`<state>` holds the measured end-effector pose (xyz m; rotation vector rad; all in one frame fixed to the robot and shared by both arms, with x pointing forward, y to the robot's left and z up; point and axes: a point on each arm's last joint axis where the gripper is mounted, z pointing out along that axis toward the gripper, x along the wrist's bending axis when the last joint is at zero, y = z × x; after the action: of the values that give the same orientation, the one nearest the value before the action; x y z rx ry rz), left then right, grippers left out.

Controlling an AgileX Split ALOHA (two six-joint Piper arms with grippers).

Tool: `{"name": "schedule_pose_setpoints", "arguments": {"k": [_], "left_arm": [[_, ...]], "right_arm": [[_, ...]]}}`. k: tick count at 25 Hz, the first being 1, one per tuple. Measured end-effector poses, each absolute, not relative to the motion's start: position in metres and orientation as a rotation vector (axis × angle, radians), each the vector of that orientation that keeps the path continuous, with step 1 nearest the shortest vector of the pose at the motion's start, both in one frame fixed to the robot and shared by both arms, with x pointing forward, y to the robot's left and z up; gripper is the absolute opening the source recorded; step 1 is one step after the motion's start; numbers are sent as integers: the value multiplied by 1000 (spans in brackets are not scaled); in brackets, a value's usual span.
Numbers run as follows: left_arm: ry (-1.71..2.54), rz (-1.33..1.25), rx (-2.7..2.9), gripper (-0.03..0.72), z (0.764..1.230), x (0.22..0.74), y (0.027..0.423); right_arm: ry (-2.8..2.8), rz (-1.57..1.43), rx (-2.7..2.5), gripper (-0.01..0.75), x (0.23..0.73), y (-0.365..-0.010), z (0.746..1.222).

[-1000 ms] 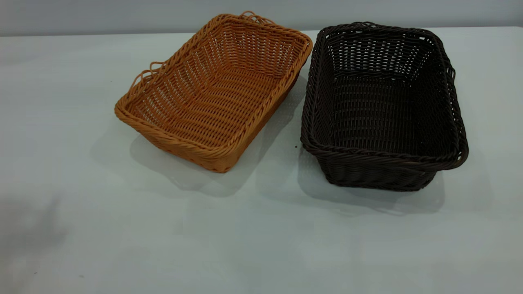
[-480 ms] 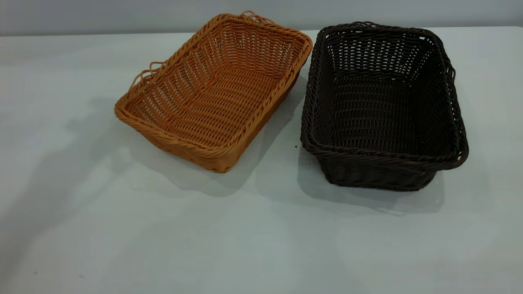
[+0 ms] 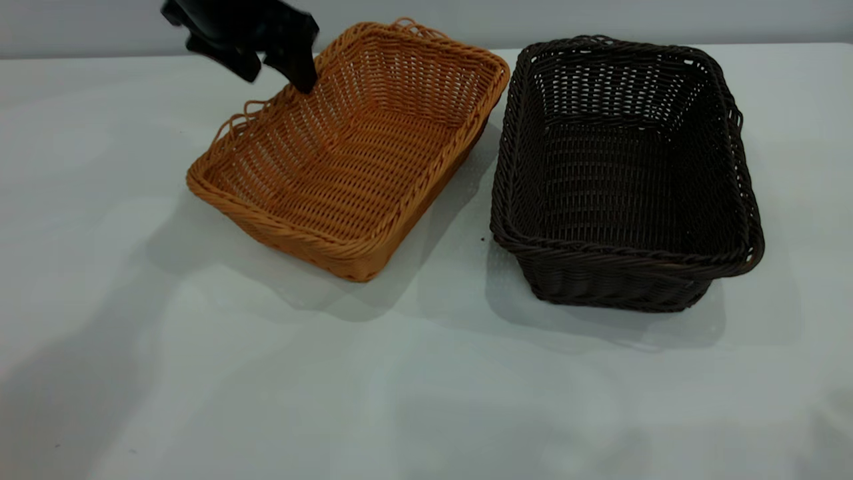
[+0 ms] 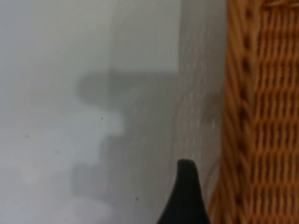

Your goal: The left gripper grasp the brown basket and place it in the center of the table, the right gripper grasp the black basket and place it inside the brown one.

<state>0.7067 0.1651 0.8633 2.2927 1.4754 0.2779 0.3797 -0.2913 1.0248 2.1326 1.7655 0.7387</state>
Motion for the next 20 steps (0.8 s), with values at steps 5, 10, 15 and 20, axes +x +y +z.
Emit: {"name": "schedule_pose_setpoints", "arguments": {"k": [5,10,15,20], "left_arm": [[1494,252,2314,545,830,710,163],[1505,222,2351,360,800,707,165],[1488,236,2334,101,808,713,162],[1453,288,2313,96,845,719,167]], "right_arm": [[1825,776,2291,574,411,-282,999],[1873,895,2489,574,439,-266,970],[1868,1002,2667,574,463,-230,935],[1670,978,2944,574,474,-201,893]]}}
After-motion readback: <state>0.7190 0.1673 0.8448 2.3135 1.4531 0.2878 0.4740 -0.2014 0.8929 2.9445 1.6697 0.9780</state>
